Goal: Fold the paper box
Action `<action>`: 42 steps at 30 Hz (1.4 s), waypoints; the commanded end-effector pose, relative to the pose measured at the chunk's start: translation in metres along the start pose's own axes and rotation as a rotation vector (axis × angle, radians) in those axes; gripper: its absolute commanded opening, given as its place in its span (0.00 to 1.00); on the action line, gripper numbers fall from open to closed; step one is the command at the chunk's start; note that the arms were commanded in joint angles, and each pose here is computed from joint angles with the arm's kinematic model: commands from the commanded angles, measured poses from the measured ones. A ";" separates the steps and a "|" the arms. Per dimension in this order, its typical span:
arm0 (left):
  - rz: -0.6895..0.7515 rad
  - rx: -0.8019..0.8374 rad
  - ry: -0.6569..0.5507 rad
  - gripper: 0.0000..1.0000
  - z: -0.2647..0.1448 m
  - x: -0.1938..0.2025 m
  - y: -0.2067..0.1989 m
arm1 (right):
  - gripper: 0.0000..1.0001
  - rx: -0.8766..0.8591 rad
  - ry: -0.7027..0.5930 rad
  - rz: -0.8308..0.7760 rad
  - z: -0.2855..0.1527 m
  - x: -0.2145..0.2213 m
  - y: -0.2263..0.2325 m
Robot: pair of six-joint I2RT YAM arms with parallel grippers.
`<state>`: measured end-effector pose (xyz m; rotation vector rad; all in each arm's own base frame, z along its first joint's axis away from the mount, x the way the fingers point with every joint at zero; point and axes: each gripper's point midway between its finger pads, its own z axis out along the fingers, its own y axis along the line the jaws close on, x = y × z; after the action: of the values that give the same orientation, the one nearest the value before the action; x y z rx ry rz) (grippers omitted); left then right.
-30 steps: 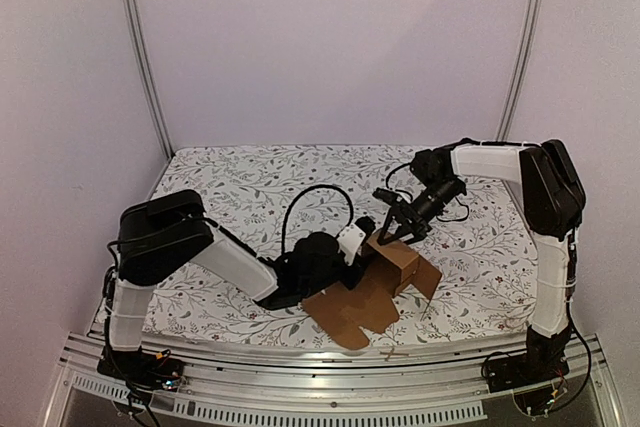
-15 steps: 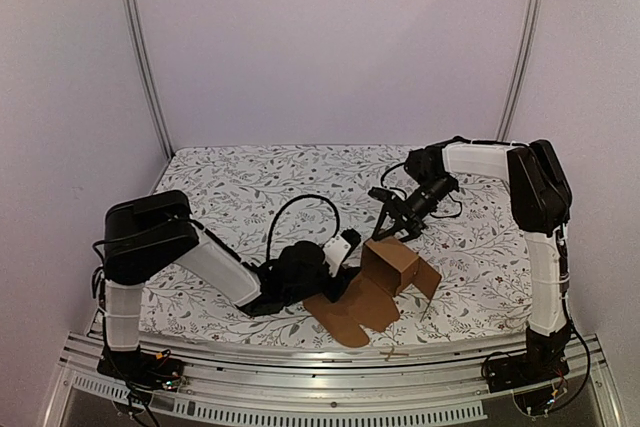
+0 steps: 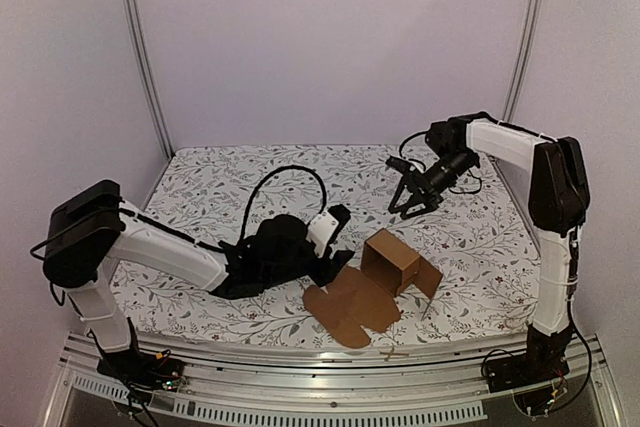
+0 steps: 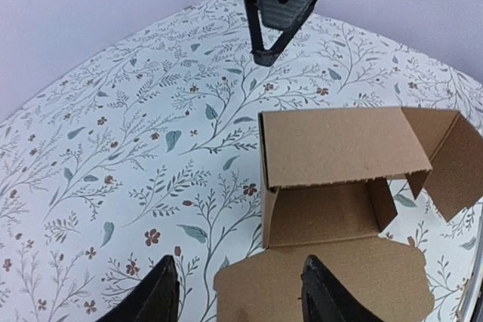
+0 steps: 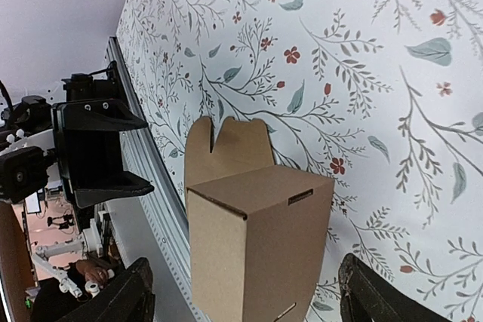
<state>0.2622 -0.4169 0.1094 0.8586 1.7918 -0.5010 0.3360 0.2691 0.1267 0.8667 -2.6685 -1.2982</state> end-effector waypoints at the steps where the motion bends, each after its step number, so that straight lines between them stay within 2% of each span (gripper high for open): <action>1: 0.012 -0.106 0.081 0.66 -0.019 -0.030 0.025 | 0.82 0.073 -0.101 -0.048 -0.064 0.008 0.011; 3: -0.012 -0.134 0.087 0.83 -0.021 -0.050 0.030 | 0.81 0.145 -0.089 -0.103 -0.067 0.026 0.003; 5: -0.022 -0.109 0.096 0.88 -0.014 -0.069 0.028 | 0.81 0.281 -0.096 -0.191 -0.075 0.046 -0.005; 8: -0.017 -0.117 0.174 0.85 0.009 -0.084 0.028 | 0.82 0.446 -0.120 -0.306 -0.089 0.077 -0.004; 11: -0.022 -0.094 0.225 0.80 0.038 -0.092 0.019 | 0.84 0.542 -0.112 -0.399 -0.092 0.112 -0.004; 16: -0.027 0.077 0.221 0.79 0.070 -0.092 -0.016 | 0.84 0.595 -0.044 -0.530 -0.075 0.158 -0.016; 22: -0.005 0.139 0.263 0.79 0.079 -0.063 -0.027 | 0.84 0.605 0.075 -0.661 -0.039 0.174 -0.026; 27: -0.038 0.126 0.312 0.76 0.070 -0.042 -0.024 | 0.82 0.603 0.178 -0.744 -0.005 0.162 -0.019; 33: -0.098 0.094 0.340 0.71 0.042 -0.021 -0.014 | 0.75 0.672 0.136 -0.661 -0.001 0.110 -0.024; 37: -0.161 0.089 0.351 0.67 0.018 -0.007 -0.010 | 0.74 0.715 0.098 -0.636 -0.002 0.076 -0.029; 42: -0.248 0.081 0.347 0.66 -0.012 0.005 -0.005 | 0.74 0.654 0.072 -0.631 0.012 0.047 -0.027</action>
<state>0.2589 -0.4284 0.1066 0.9177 2.1864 -0.5555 0.2871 0.2220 0.0907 1.9232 -2.8437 -0.2910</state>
